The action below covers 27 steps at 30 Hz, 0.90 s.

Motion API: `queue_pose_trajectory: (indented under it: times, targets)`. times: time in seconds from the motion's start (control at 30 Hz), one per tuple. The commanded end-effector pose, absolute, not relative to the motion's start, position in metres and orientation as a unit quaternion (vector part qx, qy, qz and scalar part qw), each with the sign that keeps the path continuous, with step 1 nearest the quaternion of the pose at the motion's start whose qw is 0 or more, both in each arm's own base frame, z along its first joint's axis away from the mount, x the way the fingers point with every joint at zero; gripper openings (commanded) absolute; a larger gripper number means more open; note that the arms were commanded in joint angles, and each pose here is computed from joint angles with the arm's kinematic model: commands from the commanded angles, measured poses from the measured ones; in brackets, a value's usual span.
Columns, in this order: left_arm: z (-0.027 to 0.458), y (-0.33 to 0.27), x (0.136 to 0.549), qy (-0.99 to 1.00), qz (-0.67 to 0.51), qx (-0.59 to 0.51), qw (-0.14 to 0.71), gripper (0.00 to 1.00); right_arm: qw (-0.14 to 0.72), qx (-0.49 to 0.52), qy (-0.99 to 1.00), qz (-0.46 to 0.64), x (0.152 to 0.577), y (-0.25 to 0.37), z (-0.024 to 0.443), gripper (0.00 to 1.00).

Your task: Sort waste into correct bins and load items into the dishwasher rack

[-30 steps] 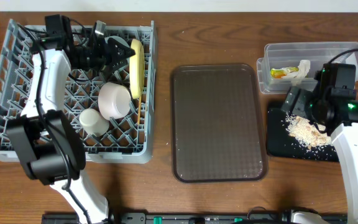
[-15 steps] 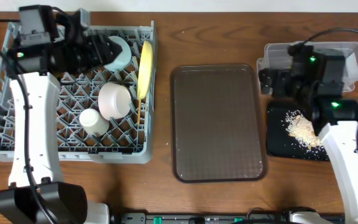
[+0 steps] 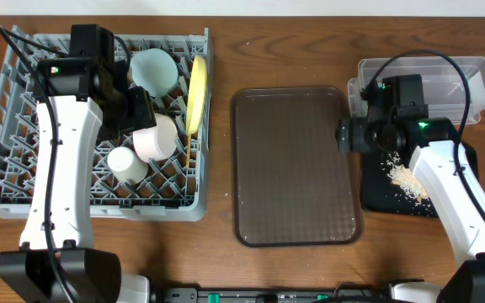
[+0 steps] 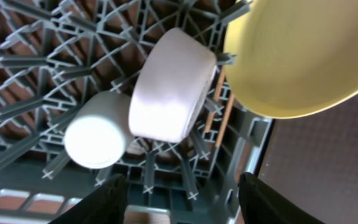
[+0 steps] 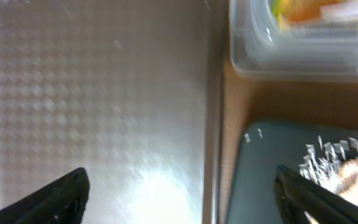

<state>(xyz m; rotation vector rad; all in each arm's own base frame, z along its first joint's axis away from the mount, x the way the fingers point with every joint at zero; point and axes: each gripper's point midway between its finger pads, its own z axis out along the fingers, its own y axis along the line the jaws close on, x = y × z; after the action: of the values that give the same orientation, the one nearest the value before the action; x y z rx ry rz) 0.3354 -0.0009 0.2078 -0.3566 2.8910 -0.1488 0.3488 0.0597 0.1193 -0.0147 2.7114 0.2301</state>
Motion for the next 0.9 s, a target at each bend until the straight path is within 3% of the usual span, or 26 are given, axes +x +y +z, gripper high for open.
queue_pose_trajectory:
  times: [0.0, 0.17, 0.43, 0.57, 0.87]
  targets:
    - [0.208, 0.008, 0.326, 0.986, -0.024, -0.115, 0.117, 0.6, 0.213, 0.014, 0.975, 0.057, 0.341, 0.05, 0.13, 0.96]
    - [0.211, 0.007, 0.312, 0.98, -0.026, -0.102, 0.169, 0.6, 0.232, 0.014, 0.971, 0.058, 0.332, 0.048, 0.148, 0.99]
    - [0.218, 0.005, 0.266, 0.948, -0.026, -0.068, 0.309, 0.61, 0.344, 0.01, 0.936, 0.073, 0.321, 0.047, 0.202, 0.99]
    - [0.215, 0.004, 0.239, 0.929, -0.032, -0.078, 0.36, 0.81, 0.408, 0.017, 0.91, 0.069, 0.305, 0.04, 0.224, 0.99]
    - [0.222, 0.003, 0.217, 0.911, -0.034, -0.076, 0.403, 0.85, 0.39, 0.035, 0.919, 0.041, 0.264, 0.025, 0.216, 0.99]
